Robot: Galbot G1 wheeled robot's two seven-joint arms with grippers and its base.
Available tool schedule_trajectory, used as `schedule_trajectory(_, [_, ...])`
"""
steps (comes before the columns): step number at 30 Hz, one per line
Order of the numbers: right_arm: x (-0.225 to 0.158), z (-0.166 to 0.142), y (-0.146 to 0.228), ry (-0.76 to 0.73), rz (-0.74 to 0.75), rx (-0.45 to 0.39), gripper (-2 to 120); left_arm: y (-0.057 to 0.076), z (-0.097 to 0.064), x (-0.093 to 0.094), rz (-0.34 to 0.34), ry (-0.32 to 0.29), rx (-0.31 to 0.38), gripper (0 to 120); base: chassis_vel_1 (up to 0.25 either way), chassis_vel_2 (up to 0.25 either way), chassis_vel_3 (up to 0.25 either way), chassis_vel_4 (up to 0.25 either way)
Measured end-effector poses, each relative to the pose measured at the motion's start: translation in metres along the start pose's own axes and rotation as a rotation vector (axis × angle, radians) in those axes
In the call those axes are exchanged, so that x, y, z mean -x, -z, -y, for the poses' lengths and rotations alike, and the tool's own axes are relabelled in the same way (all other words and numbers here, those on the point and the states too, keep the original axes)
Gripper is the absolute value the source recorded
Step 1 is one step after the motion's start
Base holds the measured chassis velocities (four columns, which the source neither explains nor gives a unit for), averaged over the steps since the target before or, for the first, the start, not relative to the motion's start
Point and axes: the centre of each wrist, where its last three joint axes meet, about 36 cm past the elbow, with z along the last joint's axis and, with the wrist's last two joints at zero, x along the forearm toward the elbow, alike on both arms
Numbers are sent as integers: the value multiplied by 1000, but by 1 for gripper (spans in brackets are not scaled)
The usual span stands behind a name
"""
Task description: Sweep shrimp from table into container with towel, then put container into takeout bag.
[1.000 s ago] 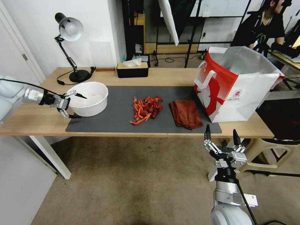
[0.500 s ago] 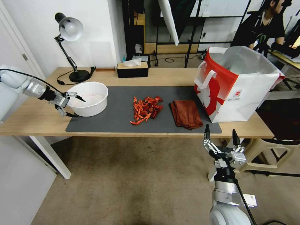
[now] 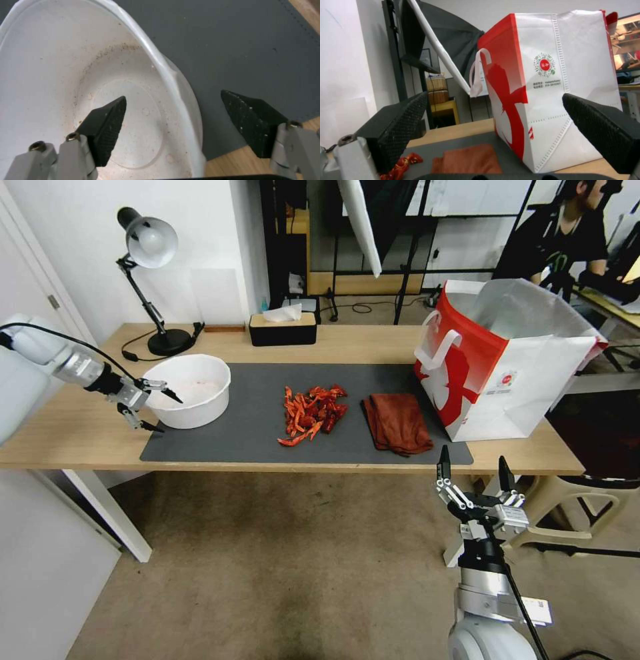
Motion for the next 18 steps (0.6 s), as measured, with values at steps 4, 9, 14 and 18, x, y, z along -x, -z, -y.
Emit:
schedule_trajectory(4, [-1, 1, 0, -2, 2, -1, 100, 1, -6, 2, -6, -15, 5, 62, 0, 0, 0, 0])
schedule_trajectory(9, [0, 2, 0, -4, 4, -1, 100, 2, -11, 3, -9, -27, 12, 49, 0, 0, 0, 0])
schedule_trajectory(14, [2, 2, 0, -5, 10, 1, 100, 2, -11, 2, -13, -41, 11, 27, 0, 0, 0, 0])
schedule_trajectory(18, [3, 1, 0, -5, 13, 4, 100, 0, -8, 2, -14, -45, 9, 12, 0, 0, 0, 0])
